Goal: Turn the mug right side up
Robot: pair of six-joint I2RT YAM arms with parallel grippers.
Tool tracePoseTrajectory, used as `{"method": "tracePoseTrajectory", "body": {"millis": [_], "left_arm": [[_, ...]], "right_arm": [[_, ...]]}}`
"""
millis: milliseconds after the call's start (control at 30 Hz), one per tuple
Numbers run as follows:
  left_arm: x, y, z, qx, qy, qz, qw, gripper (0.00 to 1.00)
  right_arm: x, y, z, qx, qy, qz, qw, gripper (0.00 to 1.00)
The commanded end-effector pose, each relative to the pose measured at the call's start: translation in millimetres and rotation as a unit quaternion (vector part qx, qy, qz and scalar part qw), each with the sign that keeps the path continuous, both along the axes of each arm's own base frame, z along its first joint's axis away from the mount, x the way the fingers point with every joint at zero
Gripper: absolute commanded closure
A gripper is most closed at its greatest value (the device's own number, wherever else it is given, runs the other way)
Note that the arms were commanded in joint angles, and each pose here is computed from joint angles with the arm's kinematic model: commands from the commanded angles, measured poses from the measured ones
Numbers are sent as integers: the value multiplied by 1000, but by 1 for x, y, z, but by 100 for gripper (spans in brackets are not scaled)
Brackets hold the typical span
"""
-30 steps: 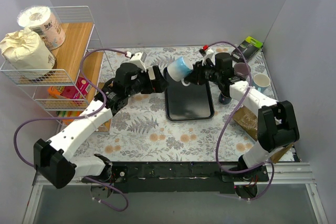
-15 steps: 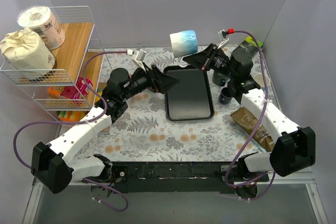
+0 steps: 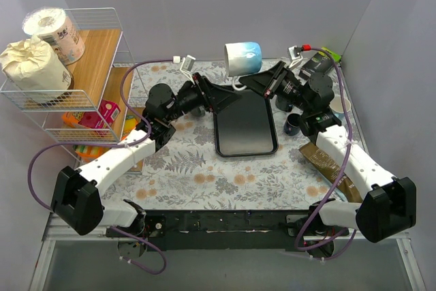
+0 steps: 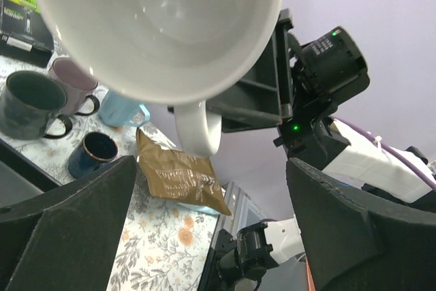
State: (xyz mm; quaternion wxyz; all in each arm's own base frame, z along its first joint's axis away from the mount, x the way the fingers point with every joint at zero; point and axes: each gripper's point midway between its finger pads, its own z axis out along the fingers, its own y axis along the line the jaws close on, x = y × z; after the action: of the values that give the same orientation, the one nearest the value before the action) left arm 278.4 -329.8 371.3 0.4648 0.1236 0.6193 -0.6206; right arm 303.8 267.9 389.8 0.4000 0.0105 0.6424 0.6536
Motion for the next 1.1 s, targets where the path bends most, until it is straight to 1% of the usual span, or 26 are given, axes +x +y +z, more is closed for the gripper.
{"method": "tracePoseTrajectory", "body": {"millis": [0,100,133,233,333,433,500,567,600,767,900,1033,1067], "left_arm": [[-4,1,40,-43,-34,-3,998,11],[0,0,38,-46,-22,0,999,16],[1,0,38,-47,-20,2,999,19],[4,-3,35,-47,-9,1,999,24],[5,-7,31,-45,3,-9,999,26],[4,-9,30,-46,8,-16,999,33],[3,-9,29,-46,9,-20,999,41],[2,-10,30,-47,8,-25,999,47],[1,-10,30,-48,7,-27,998,52],[-3,-13,29,-45,6,-46,998,61],[-5,-17,26,-41,11,-59,997,64],[-2,-18,26,-42,13,-55,997,68],[-1,-19,26,-41,14,-55,998,74]], "right_arm": [[-27,-10,55,54,-95,0,994,99],[-30,-11,50,51,-99,2,994,99],[-33,-11,52,52,-104,3,993,99],[-36,-11,48,51,-110,9,993,99],[-40,-11,47,47,-119,12,992,99],[-41,-10,45,45,-122,13,991,99],[-40,-10,43,43,-120,13,992,99],[-41,-10,43,44,-122,15,991,99],[-41,-9,41,43,-119,15,992,99],[-41,-8,41,42,-123,20,991,99],[-42,-6,41,35,-129,26,991,99],[-44,-5,39,28,-133,27,990,99],[-43,-5,39,27,-136,26,990,99]]}}
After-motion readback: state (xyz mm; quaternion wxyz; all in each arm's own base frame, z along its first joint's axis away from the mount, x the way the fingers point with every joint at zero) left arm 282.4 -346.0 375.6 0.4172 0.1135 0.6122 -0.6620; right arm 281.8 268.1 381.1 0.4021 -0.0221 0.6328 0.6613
